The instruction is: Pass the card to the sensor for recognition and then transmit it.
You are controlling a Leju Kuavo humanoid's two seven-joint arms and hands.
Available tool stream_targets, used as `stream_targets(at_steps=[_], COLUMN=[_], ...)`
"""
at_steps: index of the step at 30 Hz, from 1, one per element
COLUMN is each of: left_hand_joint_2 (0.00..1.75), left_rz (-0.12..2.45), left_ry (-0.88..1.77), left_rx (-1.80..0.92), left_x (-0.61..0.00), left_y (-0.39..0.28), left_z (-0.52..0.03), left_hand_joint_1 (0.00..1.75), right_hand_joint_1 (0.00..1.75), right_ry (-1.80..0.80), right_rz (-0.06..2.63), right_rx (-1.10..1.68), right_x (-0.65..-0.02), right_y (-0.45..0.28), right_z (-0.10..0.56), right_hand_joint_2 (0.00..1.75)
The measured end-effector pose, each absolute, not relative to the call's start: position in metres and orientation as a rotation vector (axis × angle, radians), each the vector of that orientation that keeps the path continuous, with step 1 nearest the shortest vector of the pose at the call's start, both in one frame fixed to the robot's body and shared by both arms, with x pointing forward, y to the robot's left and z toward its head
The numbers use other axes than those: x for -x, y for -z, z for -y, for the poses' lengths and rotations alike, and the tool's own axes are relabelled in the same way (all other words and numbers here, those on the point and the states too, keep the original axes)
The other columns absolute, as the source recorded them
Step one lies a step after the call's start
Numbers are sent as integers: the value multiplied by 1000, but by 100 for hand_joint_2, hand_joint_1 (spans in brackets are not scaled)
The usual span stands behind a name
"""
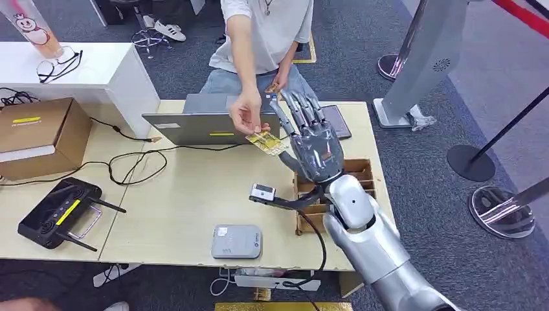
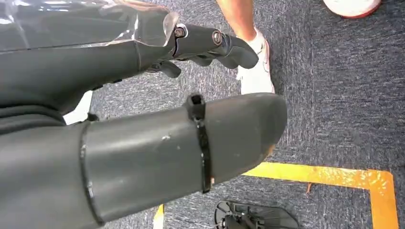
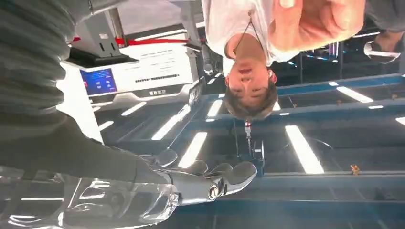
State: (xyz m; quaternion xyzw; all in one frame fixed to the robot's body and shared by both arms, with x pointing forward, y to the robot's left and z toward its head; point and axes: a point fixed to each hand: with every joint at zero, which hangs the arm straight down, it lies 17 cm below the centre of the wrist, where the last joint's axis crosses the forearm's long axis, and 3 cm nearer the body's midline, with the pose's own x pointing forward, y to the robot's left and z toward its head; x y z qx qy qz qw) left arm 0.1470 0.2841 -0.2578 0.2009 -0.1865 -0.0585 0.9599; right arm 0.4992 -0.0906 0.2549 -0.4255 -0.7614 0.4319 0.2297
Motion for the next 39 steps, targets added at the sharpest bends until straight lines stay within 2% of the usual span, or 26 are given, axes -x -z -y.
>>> stream_targets(at_steps=[8, 9, 10, 11, 39], left_hand_joint_2=[0, 0, 0, 0, 0], left_rz=[378, 378, 378, 377, 377], left_ry=[119, 119, 119, 118, 116], left_rx=[-408, -408, -408, -408, -410], left_x=[-147, -147, -147, -147, -146], left_y=[258, 258, 258, 258, 258], left_z=[-284, -284, -284, -284, -285], left_hand_joint_1=[0, 0, 0, 0, 0], right_hand_joint_1=[0, 30, 161, 175, 175], right_ry=[-1204, -1206, -1209, -1211, -1242], right_rz=[2076, 2075, 2072, 2070, 2064], right_rx=[1157, 1156, 1154, 1153, 1081], right_x=[-501, -501, -502, -502, -501], right_y=[-247, -246, -245, -244, -236], right_z=[88, 88, 88, 88, 78], right_hand_joint_2=[175, 175, 175, 175, 175])
